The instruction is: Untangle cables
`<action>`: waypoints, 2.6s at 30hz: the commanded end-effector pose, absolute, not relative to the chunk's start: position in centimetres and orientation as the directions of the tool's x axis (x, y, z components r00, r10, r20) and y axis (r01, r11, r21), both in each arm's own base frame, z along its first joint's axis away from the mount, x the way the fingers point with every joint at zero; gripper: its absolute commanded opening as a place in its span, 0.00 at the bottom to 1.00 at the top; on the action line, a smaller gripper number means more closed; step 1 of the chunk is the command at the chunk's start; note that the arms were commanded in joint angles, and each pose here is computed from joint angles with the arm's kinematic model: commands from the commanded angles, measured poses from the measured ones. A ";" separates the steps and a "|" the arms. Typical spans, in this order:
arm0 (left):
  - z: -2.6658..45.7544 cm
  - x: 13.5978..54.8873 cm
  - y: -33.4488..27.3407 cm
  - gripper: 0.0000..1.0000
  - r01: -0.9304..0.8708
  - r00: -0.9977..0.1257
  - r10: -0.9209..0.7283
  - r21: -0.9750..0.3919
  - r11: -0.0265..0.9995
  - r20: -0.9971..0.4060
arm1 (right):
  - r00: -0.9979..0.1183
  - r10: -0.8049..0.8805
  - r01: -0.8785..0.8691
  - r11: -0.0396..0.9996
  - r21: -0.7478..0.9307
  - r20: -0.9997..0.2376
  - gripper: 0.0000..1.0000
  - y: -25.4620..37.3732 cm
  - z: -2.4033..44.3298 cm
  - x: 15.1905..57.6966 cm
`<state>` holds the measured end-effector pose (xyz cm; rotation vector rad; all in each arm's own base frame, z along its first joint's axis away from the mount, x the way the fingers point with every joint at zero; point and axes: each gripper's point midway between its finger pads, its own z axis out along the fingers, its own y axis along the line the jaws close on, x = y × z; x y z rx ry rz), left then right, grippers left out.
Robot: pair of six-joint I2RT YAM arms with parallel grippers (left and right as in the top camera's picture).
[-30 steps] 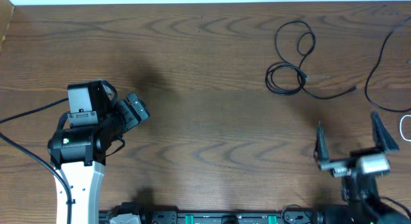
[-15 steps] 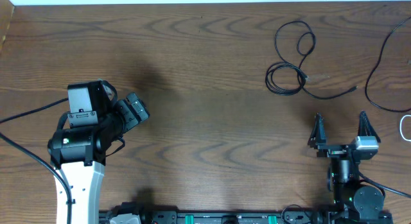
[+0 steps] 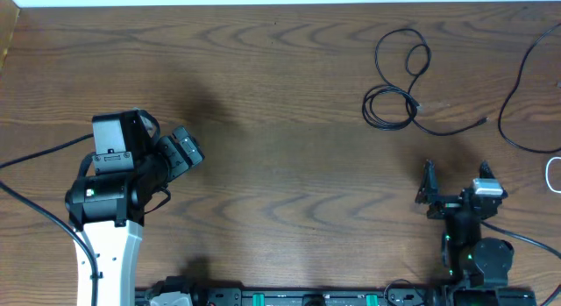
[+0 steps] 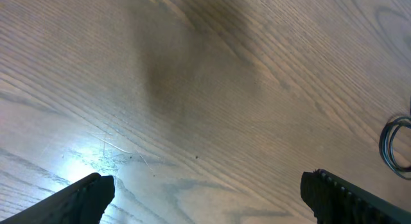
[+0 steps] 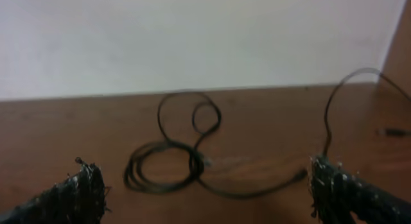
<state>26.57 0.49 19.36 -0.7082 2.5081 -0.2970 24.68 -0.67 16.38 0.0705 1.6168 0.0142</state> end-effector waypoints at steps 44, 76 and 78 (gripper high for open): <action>19.3 26.5 0.8 0.99 -0.436 -0.728 -0.543 -0.329 0.838 -0.418 | -0.070 0.013 0.074 0.997 0.008 -0.997 0.99 -1.4 15.7 24.6; 19.3 26.5 0.8 0.99 -0.436 -0.728 -0.543 -0.329 0.838 -0.418 | -0.073 -0.031 0.052 0.998 -0.034 -0.997 0.99 -1.0 15.7 24.6; 19.3 26.5 0.8 0.99 -0.436 -0.728 -0.543 -0.329 0.838 -0.418 | -0.073 -0.031 0.051 0.998 -0.034 -0.997 0.99 -1.0 15.7 24.6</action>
